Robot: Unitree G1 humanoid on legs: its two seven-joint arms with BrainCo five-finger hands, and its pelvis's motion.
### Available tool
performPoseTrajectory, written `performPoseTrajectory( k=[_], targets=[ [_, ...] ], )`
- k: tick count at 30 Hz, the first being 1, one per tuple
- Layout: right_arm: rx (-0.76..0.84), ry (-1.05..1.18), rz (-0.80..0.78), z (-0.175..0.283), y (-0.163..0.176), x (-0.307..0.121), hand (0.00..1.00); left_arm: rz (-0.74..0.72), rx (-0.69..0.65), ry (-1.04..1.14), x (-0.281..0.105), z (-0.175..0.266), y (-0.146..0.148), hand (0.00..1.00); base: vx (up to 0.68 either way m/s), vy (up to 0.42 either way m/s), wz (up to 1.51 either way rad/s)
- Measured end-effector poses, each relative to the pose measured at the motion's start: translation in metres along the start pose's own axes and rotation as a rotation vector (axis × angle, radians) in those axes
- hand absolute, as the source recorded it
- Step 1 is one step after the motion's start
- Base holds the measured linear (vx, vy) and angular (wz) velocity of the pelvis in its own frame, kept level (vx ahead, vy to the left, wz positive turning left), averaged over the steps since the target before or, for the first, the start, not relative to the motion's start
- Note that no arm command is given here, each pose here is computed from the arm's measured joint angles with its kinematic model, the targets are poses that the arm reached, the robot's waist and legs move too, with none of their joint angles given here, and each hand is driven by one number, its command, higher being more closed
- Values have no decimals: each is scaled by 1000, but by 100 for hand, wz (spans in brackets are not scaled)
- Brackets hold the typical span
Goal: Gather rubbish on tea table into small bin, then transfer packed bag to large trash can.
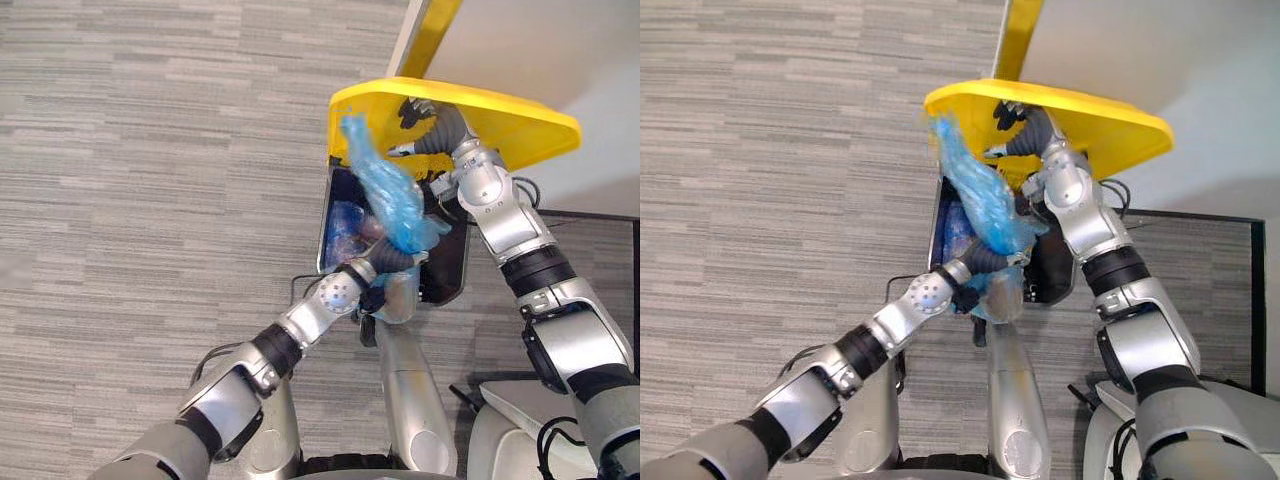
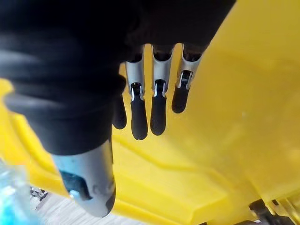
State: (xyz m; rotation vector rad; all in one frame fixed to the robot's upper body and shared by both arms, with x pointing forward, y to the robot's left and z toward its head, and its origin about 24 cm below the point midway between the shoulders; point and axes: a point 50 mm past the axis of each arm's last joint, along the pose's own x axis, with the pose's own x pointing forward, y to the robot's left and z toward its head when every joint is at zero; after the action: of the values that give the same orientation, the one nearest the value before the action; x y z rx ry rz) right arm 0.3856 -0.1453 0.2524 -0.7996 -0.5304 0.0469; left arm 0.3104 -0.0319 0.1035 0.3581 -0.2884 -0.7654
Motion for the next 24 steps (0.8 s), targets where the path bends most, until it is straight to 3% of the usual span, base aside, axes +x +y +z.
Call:
performPoseTrajectory(
  k=[5,20,21,24],
  targets=[
    [4,-82,-22,19,-3,1,0,24,59,41,6,-6,-1,100,4,8,-4],
    [70,-303,-44,72,2,0,0,282,131,193,5,-24,60,100,4,13,-9],
    [69,-315,-41,74,4,0,0,287,143,204,6,-24,63,0,1,24,-22],
    [64,-322,-28,76,9,-1,0,288,184,236,5,-27,66,0,22,15,-10]
  ],
)
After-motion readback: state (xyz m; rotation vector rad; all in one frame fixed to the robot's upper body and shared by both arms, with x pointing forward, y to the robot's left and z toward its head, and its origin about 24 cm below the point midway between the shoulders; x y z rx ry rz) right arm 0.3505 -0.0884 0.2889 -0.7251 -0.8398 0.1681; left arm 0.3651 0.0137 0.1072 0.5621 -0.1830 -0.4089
